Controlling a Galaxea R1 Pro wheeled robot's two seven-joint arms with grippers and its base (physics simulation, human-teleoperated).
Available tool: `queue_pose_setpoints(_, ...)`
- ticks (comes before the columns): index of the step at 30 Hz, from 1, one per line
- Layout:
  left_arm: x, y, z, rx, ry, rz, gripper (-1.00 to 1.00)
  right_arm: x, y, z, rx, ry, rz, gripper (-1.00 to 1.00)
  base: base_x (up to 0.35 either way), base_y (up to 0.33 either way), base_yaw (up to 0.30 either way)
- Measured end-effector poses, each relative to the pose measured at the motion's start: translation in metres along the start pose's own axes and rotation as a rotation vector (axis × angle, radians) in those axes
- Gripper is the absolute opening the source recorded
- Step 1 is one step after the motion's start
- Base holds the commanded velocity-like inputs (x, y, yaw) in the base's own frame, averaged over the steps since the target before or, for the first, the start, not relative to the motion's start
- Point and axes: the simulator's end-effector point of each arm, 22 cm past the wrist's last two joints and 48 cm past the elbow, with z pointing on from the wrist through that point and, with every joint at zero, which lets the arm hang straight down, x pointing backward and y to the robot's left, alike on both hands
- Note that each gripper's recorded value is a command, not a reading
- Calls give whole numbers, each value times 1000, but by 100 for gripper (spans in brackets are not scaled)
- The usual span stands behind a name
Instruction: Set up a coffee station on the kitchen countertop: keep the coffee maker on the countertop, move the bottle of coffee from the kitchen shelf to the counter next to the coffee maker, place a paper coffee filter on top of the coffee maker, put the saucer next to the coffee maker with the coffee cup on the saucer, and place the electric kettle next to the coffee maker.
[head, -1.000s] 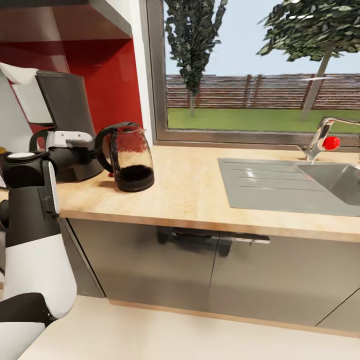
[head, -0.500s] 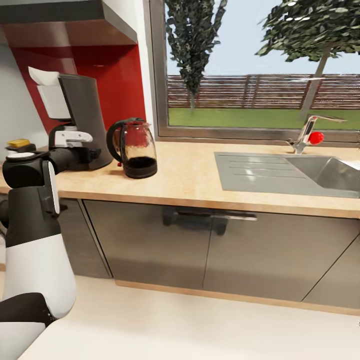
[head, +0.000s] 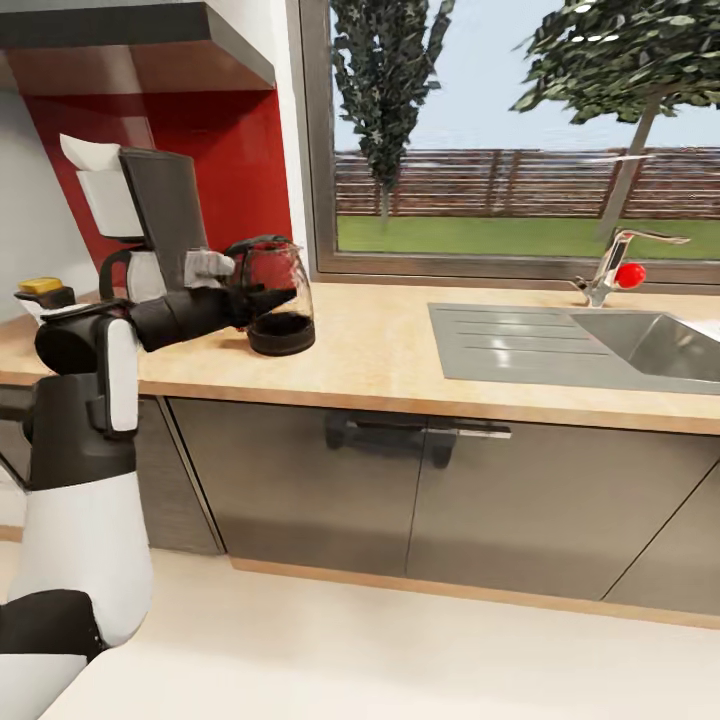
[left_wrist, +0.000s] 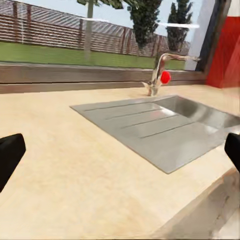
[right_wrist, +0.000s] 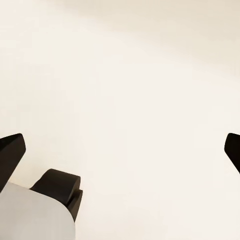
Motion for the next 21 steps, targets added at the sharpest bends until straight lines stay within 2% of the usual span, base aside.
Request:
queue_pose_setpoints(1, 9, -13, 2, 55, 15, -5, 100, 0, 0, 0, 0, 0, 0, 100, -204, 0, 0)
queue_pose_setpoints(2, 28, -30, 1, 137, 40, -25, 100, 0, 0, 0, 0, 1, 0, 100, -231, 0, 0)
queue_pose_setpoints(5, 54, -42, -3, 199, 65, -53, 100, 0, 0, 0, -1, 1, 0, 100, -294, 0, 0)
queue_pose_setpoints(11, 85, -44, -8, 215, 78, -64, 100, 0, 0, 0, -1, 1, -1, 100, -228, 0, 0)
queue_pose_setpoints(14, 104, -51, -13, 248, 98, -93, 100, 0, 0, 0, -2, 0, -1, 100, -49, 0, 0)
queue_pose_setpoints(16, 139, -62, -23, 298, 131, -148, 100, 0, 0, 0, -2, 0, 0, 100, -15, 0, 0)
queue_pose_setpoints(18, 159, -64, -29, 306, 140, -158, 100, 0, 0, 0, -1, 0, 0, 100, -7, 0, 0)
queue_pose_setpoints(19, 189, -65, -41, 309, 155, -156, 100, 0, 0, 0, -1, 0, 0, 100, -3, 0, 0)
queue_pose_setpoints(21, 227, -69, -57, 318, 194, -197, 100, 0, 0, 0, -1, -1, 0, 100, -2, 0, 0)
